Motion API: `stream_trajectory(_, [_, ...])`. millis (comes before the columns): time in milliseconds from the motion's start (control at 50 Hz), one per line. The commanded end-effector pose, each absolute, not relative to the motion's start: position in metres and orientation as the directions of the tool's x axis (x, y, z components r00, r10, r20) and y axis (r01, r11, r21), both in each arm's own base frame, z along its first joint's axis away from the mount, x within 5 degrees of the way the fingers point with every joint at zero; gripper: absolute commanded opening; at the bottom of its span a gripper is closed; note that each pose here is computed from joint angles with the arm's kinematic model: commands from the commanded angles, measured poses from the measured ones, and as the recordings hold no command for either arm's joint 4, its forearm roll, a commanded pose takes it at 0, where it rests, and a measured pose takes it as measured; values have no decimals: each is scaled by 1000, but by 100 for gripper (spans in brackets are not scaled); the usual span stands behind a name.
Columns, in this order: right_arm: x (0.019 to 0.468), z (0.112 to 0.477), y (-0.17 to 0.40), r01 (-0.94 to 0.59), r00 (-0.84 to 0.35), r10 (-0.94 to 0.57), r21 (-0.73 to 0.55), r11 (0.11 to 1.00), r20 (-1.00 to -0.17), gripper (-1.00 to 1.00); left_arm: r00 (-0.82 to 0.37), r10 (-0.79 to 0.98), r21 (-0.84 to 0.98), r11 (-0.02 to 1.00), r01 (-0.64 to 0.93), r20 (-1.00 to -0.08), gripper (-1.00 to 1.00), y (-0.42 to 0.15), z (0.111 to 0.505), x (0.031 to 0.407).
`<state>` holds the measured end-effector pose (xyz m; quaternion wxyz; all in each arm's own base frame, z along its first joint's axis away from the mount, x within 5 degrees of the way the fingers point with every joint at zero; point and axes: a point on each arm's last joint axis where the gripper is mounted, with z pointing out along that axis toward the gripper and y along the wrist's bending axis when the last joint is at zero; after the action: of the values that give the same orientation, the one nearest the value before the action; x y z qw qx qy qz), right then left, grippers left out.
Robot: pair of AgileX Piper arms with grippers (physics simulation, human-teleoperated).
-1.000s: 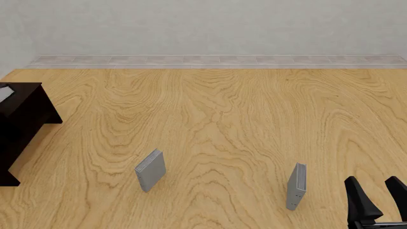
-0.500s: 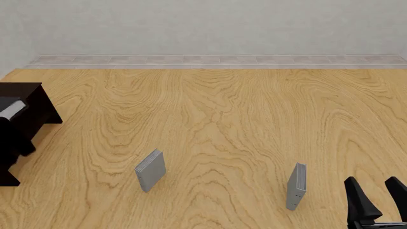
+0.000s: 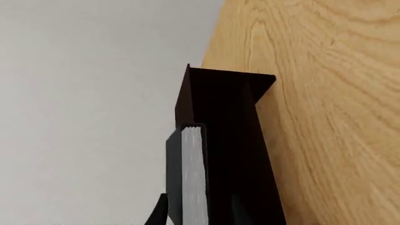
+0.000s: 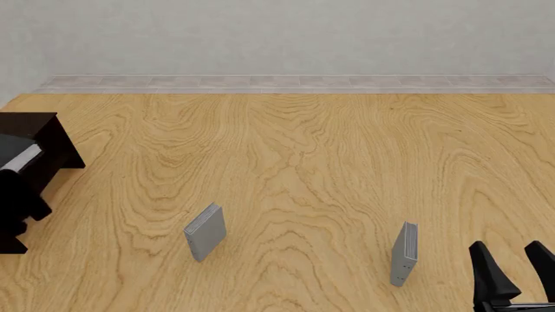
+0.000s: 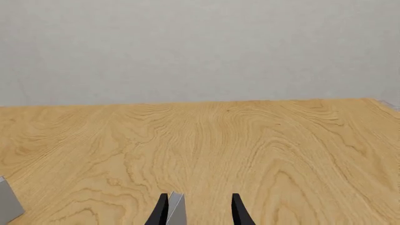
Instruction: Pick up the book in the middle and place it on the cabinet shelf.
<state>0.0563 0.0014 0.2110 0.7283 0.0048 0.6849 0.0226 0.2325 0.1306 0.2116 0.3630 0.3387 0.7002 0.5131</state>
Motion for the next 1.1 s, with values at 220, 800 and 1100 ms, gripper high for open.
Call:
stream_trajectory(220, [56, 211, 1, -25, 62, 40, 39, 999, -997, 100, -500, 841, 953, 289, 89, -208, 100, 120, 224, 226])
stream_trajectory(800, [56, 212, 1, -29, 69, 40, 38, 999, -997, 100, -400, 847, 915, 401, 49, -350, 100, 69, 250, 181])
stream_trajectory(1100, [56, 212, 2, -31, 67, 38, 36, 999, -997, 100, -293, 828, 874, 480, -72, -478, 100, 44, 294, 145])
